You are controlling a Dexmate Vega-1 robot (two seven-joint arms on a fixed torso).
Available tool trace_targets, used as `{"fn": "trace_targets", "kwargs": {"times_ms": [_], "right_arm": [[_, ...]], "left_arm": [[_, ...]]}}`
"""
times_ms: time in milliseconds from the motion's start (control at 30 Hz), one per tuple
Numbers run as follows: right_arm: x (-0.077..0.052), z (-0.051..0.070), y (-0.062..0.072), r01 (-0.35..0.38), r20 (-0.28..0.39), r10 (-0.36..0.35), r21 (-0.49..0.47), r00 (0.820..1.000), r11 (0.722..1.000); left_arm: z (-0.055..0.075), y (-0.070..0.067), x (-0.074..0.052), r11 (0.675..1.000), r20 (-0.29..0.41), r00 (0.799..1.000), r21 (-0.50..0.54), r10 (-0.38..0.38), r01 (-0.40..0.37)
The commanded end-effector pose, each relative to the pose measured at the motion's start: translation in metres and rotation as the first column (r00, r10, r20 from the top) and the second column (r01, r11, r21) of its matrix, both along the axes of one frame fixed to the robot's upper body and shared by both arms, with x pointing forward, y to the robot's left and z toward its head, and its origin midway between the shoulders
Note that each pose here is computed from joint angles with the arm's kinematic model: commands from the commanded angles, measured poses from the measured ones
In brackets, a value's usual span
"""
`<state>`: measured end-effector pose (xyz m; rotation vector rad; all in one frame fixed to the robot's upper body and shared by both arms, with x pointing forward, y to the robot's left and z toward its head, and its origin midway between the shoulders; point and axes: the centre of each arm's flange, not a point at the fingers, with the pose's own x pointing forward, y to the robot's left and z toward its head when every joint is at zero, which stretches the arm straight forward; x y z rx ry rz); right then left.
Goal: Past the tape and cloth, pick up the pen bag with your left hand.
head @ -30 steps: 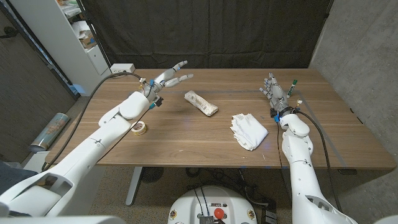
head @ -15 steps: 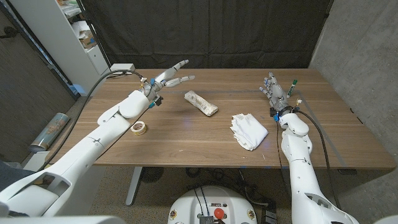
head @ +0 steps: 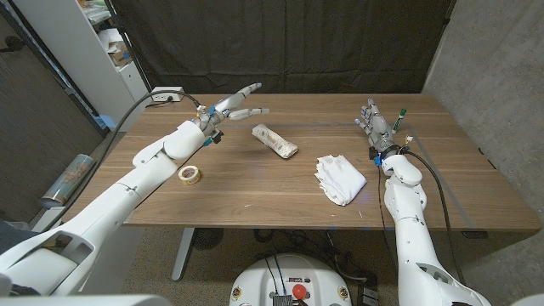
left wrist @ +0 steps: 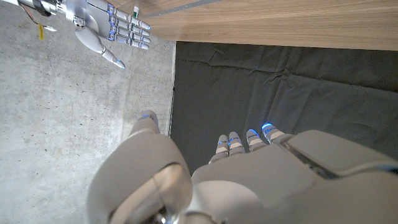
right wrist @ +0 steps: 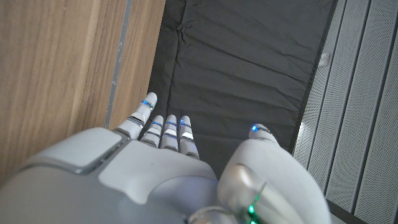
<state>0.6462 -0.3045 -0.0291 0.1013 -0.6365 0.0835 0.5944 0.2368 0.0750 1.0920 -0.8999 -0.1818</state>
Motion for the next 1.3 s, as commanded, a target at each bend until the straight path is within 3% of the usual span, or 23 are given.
{"fn": "trace_targets", "kwargs": {"times_ms": [33, 667, 767, 1300], "right_arm": [[0.002, 0.002, 0.001, 0.005, 0.003, -0.005, 0.001, 1.000, 1.000], [0.004, 0.008, 0.001, 0.006, 0.018, -0.007, 0.014, 1.000, 1.000], [0.004, 0.007, 0.000, 0.008, 0.016, -0.008, 0.018, 1.000, 1.000], [0.003, 0.006, -0.003, 0.012, 0.020, -0.013, 0.034, 1.000, 0.999]], "left_arm": [[0.009, -0.005, -0.005, 0.995, 0.041, 0.998, 0.084, 0.045, -0.048], [0.015, -0.011, -0.007, 0.982, 0.066, 0.994, 0.161, 0.090, -0.100], [0.017, -0.014, -0.006, 0.978, 0.043, 0.995, 0.187, 0.088, -0.095], [0.017, -0.025, -0.010, 0.942, 0.083, 0.987, 0.295, 0.140, -0.159]]}}
